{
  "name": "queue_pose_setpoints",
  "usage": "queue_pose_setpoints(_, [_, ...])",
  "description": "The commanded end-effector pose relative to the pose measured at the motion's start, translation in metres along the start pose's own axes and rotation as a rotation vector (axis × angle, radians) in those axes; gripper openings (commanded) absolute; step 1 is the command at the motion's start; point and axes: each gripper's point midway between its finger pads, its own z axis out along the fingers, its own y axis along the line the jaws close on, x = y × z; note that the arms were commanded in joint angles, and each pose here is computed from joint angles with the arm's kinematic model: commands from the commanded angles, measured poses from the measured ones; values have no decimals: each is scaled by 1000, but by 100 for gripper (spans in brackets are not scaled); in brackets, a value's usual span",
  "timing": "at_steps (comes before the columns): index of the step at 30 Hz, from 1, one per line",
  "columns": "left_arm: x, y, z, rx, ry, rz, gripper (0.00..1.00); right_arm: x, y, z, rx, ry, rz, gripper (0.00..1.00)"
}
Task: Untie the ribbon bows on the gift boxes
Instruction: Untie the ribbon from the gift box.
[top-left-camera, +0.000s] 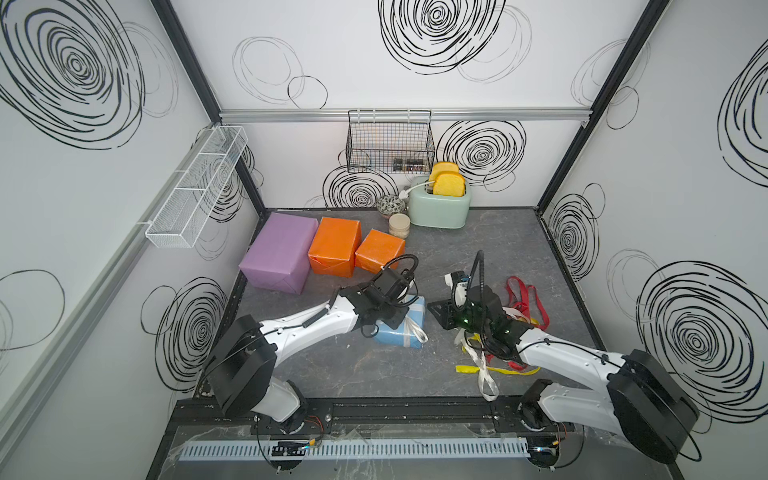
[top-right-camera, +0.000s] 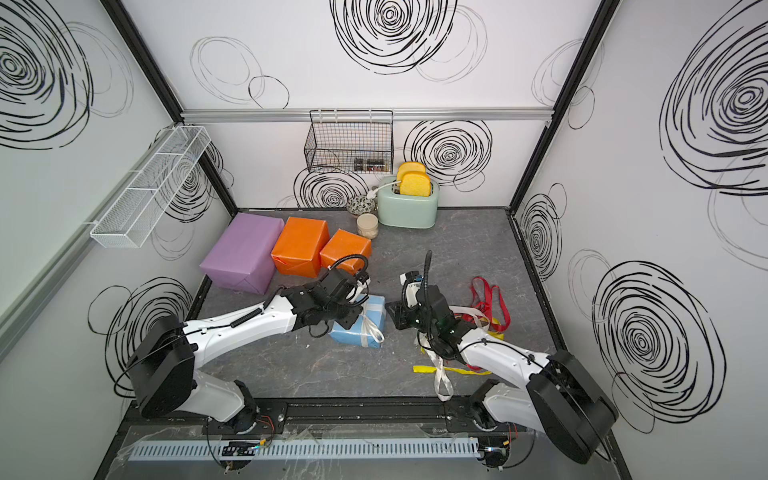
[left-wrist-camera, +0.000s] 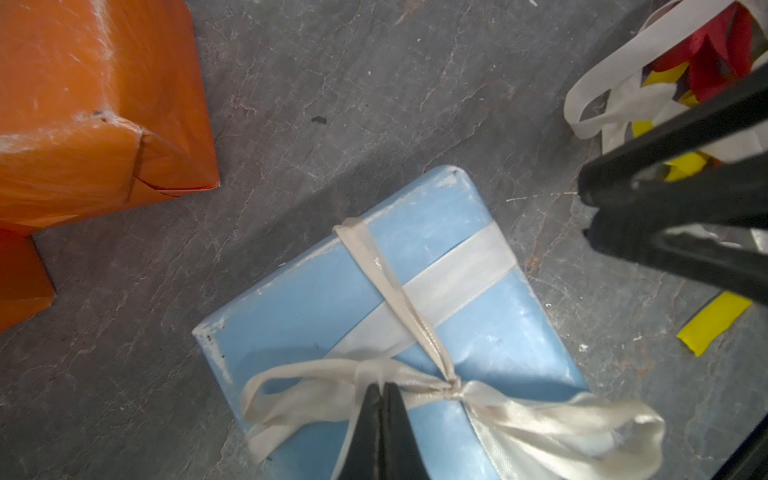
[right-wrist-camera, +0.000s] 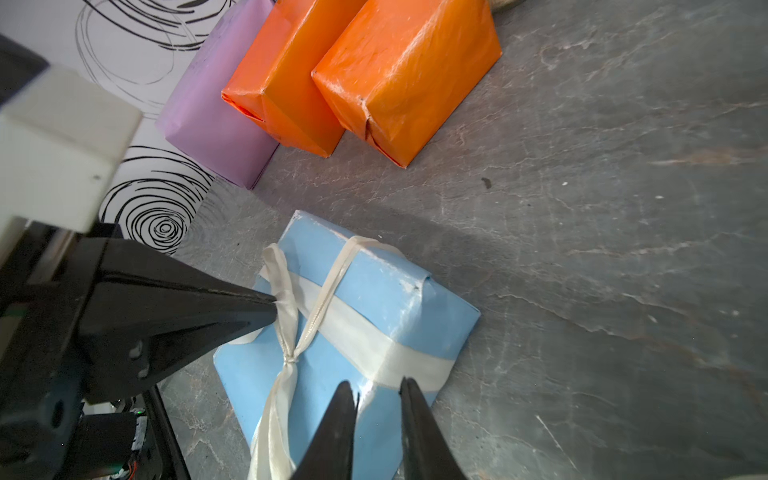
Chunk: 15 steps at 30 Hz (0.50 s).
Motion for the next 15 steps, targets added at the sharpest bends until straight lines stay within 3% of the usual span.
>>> queue_pose_setpoints(1, [-13,-5,-10,24,-67,-15,0,-11,13,10,-22,3,-35,25])
queue_pose_setpoints(15, [-42,-10,-45,50,-225,-56,0,4,-16,39,146,120,-26,38])
